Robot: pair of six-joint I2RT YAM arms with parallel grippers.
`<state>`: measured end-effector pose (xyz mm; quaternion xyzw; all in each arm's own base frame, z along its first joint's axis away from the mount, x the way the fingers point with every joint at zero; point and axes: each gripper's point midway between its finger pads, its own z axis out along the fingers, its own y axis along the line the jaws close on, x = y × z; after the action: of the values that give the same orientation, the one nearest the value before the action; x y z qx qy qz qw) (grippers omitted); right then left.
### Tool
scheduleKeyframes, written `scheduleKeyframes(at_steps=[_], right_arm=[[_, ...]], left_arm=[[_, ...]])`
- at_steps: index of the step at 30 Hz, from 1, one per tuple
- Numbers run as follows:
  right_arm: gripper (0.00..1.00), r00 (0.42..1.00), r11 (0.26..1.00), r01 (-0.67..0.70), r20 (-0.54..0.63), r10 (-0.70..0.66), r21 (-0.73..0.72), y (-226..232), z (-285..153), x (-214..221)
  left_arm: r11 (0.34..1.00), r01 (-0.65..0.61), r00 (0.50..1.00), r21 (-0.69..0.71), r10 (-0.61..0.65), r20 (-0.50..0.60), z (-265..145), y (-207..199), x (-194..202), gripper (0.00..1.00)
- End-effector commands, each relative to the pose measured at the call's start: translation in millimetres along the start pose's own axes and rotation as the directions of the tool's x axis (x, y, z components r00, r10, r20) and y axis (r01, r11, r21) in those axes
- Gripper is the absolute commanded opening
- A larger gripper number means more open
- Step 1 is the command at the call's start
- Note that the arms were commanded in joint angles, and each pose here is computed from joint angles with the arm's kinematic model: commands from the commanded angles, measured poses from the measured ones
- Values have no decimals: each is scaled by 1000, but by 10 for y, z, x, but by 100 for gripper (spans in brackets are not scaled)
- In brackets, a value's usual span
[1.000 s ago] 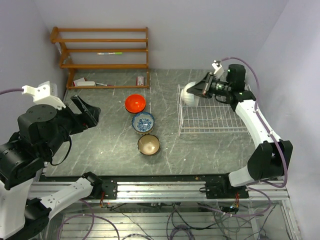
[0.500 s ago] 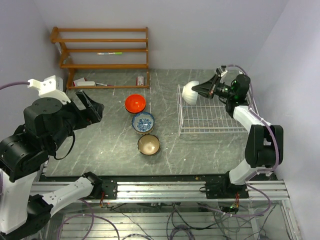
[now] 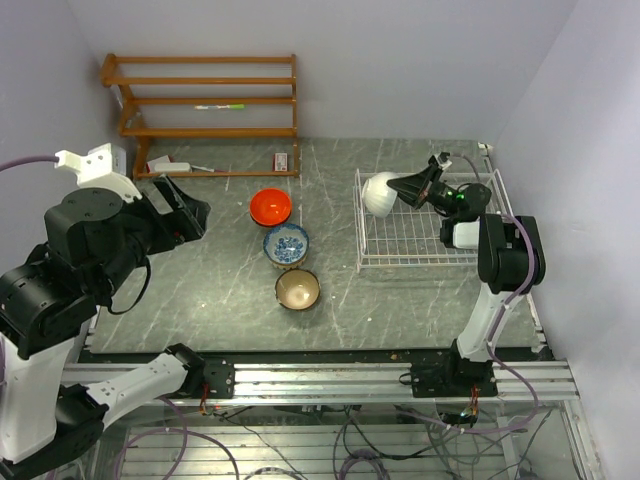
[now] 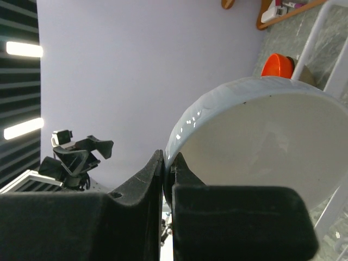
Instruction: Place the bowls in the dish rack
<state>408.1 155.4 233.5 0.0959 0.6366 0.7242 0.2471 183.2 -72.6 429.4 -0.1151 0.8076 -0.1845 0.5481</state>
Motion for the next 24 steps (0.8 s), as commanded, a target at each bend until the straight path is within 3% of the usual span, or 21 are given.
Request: scheduleKeyframes(at_steps=[1,24], right_arm=[[0,996,993,81,27,-79,-91,187,-79,6],[0,997,991,-68,51,63,118,-656,-240,26]], left_arm=[[1000,-11,1000,15,11,6,-18,-49,-59,99],[999,-16,1000,33,17,-2,43,-133,-70,99]])
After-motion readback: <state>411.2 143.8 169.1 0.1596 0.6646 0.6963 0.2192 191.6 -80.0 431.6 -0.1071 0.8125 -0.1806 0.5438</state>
